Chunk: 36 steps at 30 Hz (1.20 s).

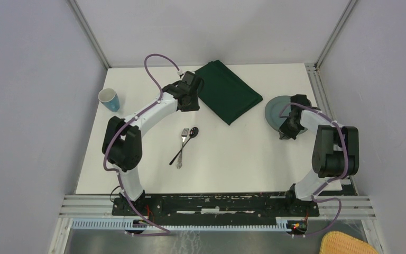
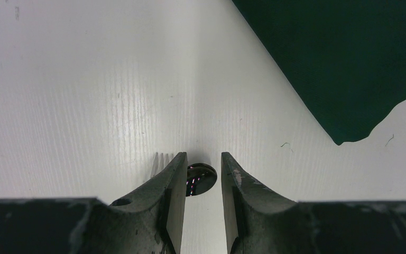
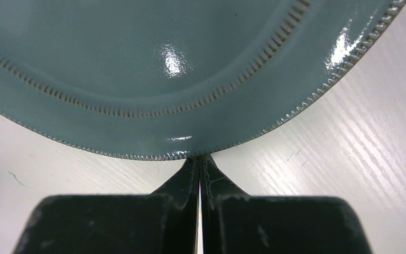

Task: Set the dinner table for one person
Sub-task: Move the plate to the center of the board.

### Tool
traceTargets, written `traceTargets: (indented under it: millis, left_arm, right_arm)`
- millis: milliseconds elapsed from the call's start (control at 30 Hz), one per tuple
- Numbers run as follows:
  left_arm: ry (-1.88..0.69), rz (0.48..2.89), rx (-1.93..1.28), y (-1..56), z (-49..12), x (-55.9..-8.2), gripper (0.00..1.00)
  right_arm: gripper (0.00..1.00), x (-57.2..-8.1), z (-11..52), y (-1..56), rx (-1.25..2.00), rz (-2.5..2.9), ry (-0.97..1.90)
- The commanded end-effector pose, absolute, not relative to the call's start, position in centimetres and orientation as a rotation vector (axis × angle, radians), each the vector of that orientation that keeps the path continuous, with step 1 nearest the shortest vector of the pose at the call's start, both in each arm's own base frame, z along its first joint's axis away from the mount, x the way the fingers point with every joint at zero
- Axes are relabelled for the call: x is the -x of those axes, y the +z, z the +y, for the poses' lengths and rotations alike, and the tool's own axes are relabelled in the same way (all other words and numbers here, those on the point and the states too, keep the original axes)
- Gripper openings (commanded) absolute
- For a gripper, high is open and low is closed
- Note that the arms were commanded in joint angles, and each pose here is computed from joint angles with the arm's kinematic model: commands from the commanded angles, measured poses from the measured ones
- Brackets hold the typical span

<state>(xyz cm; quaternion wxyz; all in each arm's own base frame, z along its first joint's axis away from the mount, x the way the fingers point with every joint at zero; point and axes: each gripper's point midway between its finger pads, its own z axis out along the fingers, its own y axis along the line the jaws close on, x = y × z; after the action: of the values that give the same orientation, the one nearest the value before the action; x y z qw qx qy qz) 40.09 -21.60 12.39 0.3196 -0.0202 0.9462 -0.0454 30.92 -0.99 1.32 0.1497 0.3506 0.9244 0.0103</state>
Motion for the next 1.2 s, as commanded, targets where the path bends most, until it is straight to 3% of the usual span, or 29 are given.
traceTargets:
  millis: [0,533,667,800,967,1033,1167]
  left_arm:
    - [-0.13,2.439,0.033,13.9,-21.8,-41.4,0.37]
    - [-0.098,2.426,0.06,14.0,-21.2,-41.7,0.37]
    - [-0.078,2.413,0.071,14.3,-20.9,-41.9,0.38]
    - [-0.049,2.403,0.087,14.6,-20.3,-41.9,0.4]
    - [-0.036,2.395,0.106,15.0,-19.7,-41.5,0.42]
    - [-0.04,2.398,0.109,15.1,-19.6,-41.2,0.37]
    - [-0.053,2.398,0.132,15.3,-19.1,-40.2,0.14]
  right_arm:
    - [0.0,-32.9,-2.4,1.8,-0.984,2.608,0.002]
    - [0.02,-32.7,-2.1,3.6,-0.935,2.581,0.049]
    - [0.1,-32.8,-2.0,5.1,-0.911,2.553,0.069]
    - [0.27,-33.1,-1.5,6.6,-0.896,2.519,0.123]
    - [0.32,-32.9,-1.1,7.9,-0.887,2.492,0.159]
    - [0.33,-32.8,-0.3,8.4,-0.87,2.493,0.216]
    - [0.33,-32.5,1.5,9.6,-0.805,2.487,0.283]
